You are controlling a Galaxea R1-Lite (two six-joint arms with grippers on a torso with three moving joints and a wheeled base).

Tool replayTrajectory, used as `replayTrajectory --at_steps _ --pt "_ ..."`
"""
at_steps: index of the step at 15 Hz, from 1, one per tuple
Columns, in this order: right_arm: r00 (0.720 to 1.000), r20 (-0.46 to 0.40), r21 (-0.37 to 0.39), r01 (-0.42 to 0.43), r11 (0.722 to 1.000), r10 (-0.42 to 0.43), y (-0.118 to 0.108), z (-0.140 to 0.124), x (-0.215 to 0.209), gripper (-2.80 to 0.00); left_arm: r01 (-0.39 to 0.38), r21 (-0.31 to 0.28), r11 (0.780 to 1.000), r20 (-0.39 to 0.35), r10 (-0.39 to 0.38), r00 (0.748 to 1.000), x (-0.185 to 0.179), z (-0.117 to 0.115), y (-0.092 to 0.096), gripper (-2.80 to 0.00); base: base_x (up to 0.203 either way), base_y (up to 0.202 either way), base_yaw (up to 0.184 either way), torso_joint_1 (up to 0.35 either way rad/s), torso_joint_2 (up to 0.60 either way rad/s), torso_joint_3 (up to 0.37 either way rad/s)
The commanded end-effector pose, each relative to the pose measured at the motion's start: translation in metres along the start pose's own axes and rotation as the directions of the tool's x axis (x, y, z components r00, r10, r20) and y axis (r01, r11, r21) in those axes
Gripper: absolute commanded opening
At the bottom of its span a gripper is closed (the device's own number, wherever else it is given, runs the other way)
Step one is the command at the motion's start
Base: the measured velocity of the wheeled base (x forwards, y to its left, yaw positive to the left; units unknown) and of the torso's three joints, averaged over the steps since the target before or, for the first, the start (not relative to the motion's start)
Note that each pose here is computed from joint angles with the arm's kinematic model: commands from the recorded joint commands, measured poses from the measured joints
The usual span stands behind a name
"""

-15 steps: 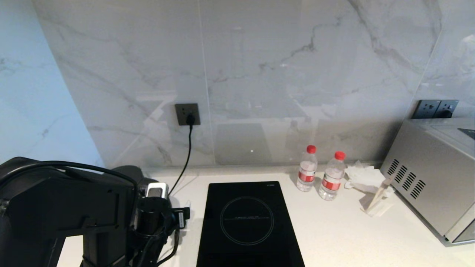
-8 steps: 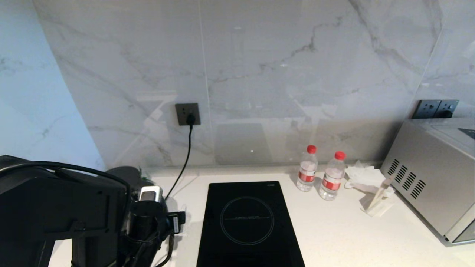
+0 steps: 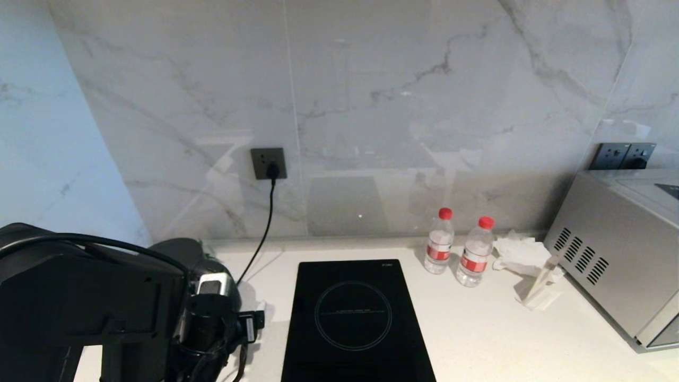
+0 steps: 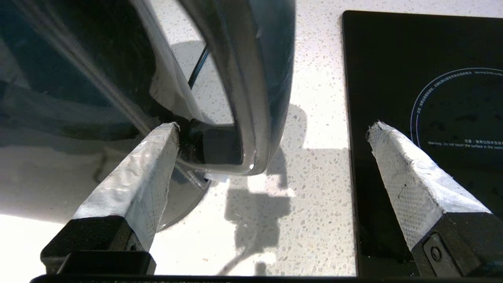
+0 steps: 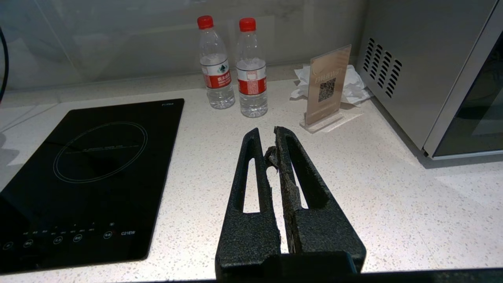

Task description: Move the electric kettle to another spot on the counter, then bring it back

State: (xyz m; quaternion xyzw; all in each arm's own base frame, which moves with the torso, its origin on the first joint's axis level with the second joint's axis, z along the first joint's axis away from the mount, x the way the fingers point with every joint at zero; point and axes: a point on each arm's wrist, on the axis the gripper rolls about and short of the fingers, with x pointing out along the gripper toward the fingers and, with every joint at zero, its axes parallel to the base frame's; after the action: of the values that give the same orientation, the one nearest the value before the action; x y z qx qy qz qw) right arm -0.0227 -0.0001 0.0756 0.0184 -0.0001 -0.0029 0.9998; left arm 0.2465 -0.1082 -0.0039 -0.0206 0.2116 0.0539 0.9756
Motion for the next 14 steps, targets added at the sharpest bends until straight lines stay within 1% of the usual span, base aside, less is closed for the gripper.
replayTrajectory --at_steps 1,3,5,6,8,11,14 --pt "1.000 0.000 0.000 0.000 1.000 0.000 0.000 0.000 0.000 -2.80 -0.008 -0.011 1.000 0.000 0.008 1.000 -0.004 0.001 0.004 0.00 0.000 0.000 0.000 0.000 0.00 0.000" --pt "1.000 0.000 0.000 0.000 1.000 0.000 0.000 0.000 0.000 -2.80 -0.012 -0.020 1.000 -0.025 0.011 1.000 -0.012 -0.002 0.010 0.00 0.000 0.000 0.000 0.000 0.00 0.000" --pt "1.000 0.000 0.000 0.000 1.000 0.000 0.000 0.000 0.000 -2.80 -0.016 -0.013 1.000 -0.046 0.015 0.999 -0.018 -0.005 0.014 0.00 0.000 0.000 0.000 0.000 0.00 0.000" --pt "1.000 0.000 0.000 0.000 1.000 0.000 0.000 0.000 0.000 -2.80 -0.011 -0.009 1.000 -0.054 0.011 0.998 -0.023 -0.005 0.016 0.00 0.000 0.000 0.000 0.000 0.00 0.000" --pt "1.000 0.000 0.000 0.000 1.000 0.000 0.000 0.000 0.000 -2.80 0.022 -0.008 1.000 -0.067 -0.023 0.998 -0.032 -0.004 0.018 0.00 0.000 0.000 0.000 0.000 0.00 0.000" --pt "1.000 0.000 0.000 0.000 1.000 0.000 0.000 0.000 0.000 -2.80 0.028 -0.005 1.000 -0.072 -0.028 0.997 -0.034 -0.004 0.020 0.00 0.000 0.000 0.000 0.000 0.00 0.000" --pt "1.000 0.000 0.000 0.000 1.000 0.000 0.000 0.000 0.000 -2.80 0.034 -0.012 0.999 -0.059 -0.035 0.998 -0.036 -0.001 0.019 0.00 0.000 0.000 0.000 0.000 0.00 0.000"
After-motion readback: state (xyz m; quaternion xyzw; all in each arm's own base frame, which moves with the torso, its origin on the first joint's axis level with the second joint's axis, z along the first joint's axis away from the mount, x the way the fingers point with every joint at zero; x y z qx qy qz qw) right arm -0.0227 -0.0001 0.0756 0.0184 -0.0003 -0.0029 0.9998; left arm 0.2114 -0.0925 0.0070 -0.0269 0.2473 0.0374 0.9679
